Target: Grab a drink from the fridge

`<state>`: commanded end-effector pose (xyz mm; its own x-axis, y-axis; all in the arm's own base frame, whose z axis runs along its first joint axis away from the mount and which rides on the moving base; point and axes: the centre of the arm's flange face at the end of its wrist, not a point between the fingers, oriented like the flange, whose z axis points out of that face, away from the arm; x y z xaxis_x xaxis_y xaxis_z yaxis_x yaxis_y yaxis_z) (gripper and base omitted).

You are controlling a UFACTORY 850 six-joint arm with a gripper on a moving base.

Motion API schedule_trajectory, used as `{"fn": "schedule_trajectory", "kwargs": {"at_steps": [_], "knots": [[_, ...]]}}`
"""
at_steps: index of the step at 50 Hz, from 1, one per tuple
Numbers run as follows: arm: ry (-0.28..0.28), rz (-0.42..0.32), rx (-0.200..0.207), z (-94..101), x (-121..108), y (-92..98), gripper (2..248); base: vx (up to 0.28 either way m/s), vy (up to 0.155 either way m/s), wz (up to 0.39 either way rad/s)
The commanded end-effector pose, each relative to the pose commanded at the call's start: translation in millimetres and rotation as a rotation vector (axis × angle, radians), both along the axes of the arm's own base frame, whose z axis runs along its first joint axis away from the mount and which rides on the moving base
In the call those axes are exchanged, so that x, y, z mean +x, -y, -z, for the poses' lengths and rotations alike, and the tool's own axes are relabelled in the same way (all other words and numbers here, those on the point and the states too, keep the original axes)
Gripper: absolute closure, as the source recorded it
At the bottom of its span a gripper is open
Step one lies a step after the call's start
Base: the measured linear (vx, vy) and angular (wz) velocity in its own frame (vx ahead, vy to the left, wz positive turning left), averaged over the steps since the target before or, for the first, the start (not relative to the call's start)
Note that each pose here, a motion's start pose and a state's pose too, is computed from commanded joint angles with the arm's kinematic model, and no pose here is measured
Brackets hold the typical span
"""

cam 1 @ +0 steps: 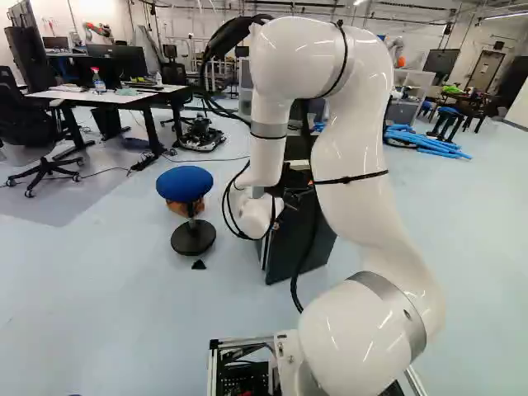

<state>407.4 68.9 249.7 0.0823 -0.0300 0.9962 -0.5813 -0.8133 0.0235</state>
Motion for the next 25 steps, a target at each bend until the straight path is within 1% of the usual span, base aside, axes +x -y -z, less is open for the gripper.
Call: {"fn": "schedule_trajectory", "kwargs": {"at_steps": [25], "knots": [[-0.012,0.020,-0.007,-1.7,-16.7,-4.8,3,0.000,0.000,0.000]]}}
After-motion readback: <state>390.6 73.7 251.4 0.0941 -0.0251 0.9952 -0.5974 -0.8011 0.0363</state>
